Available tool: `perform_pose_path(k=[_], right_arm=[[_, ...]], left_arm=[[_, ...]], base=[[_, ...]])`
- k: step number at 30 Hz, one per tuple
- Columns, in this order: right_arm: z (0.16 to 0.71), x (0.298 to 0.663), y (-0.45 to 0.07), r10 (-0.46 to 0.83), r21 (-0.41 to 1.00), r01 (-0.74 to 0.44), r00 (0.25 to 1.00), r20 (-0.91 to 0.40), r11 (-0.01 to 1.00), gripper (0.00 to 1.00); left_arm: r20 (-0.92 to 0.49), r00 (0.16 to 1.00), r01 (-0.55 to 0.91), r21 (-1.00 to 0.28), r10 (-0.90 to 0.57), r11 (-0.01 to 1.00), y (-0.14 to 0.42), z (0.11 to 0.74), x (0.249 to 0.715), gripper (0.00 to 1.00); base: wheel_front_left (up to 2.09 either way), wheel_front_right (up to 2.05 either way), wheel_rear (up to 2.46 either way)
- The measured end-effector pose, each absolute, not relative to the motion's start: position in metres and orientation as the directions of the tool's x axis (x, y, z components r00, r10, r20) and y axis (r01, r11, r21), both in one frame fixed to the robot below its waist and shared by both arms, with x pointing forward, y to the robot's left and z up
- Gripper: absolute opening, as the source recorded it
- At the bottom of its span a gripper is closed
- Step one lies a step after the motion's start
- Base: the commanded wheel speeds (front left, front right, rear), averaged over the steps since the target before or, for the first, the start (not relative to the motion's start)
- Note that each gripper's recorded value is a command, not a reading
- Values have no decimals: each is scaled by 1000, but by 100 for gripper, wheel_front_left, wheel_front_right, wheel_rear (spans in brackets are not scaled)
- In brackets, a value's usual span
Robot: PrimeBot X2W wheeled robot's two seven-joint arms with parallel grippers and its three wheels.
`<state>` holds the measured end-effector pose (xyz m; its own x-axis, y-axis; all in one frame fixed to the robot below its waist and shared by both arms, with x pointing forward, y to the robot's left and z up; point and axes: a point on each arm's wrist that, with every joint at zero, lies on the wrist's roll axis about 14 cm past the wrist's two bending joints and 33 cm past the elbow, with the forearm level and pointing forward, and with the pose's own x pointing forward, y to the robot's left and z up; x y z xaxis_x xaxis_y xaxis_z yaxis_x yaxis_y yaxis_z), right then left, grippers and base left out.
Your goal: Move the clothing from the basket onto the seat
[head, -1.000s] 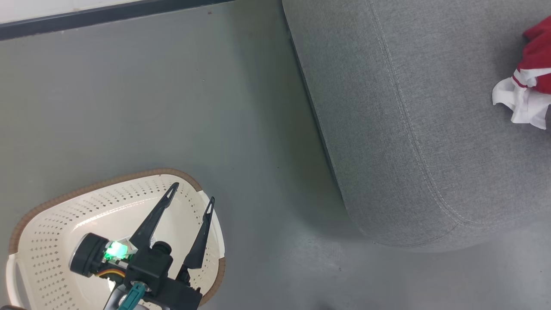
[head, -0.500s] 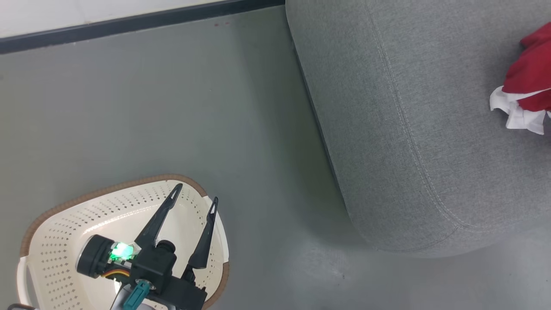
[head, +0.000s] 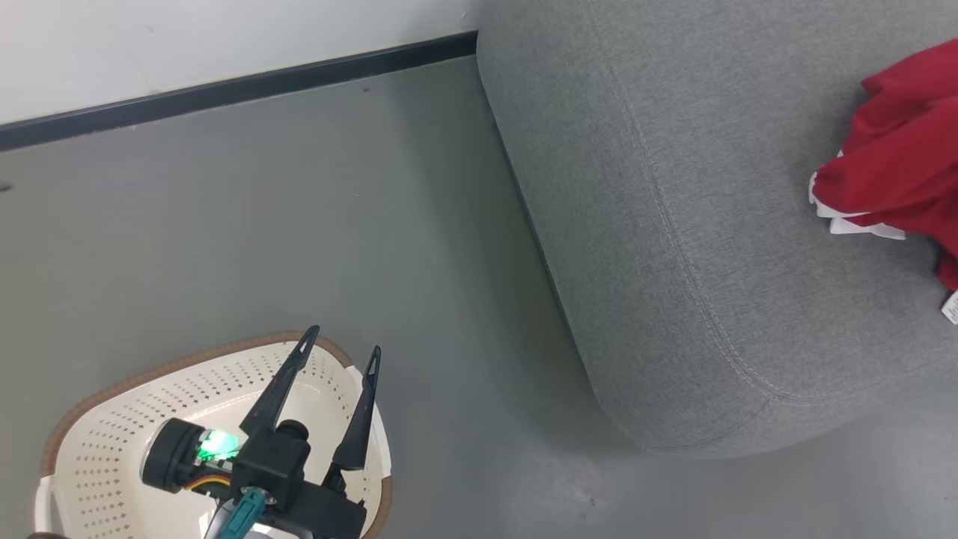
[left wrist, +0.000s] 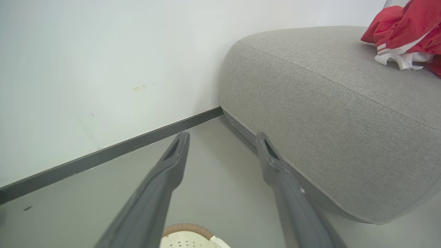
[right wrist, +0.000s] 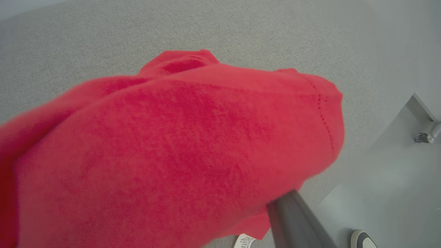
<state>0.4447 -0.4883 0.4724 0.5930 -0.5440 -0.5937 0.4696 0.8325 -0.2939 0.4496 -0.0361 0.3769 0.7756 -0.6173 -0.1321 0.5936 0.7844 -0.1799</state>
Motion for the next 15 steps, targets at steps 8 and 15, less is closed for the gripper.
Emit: perform_pose_path(k=[8, 15], right_arm=[[575, 468, -521, -619, -367, 504, 704, -349, 781, 100], [583, 488, -516, -610, -394, 489, 738, -289, 778, 100]], left_arm=[[-112, 757, 618, -200, -644, 761, -51, 384, 443, 100], [-131, 774, 592, -199, -620, 781, -40, 379, 444, 100]], base=[[0, 0, 0], [0, 0, 0]])
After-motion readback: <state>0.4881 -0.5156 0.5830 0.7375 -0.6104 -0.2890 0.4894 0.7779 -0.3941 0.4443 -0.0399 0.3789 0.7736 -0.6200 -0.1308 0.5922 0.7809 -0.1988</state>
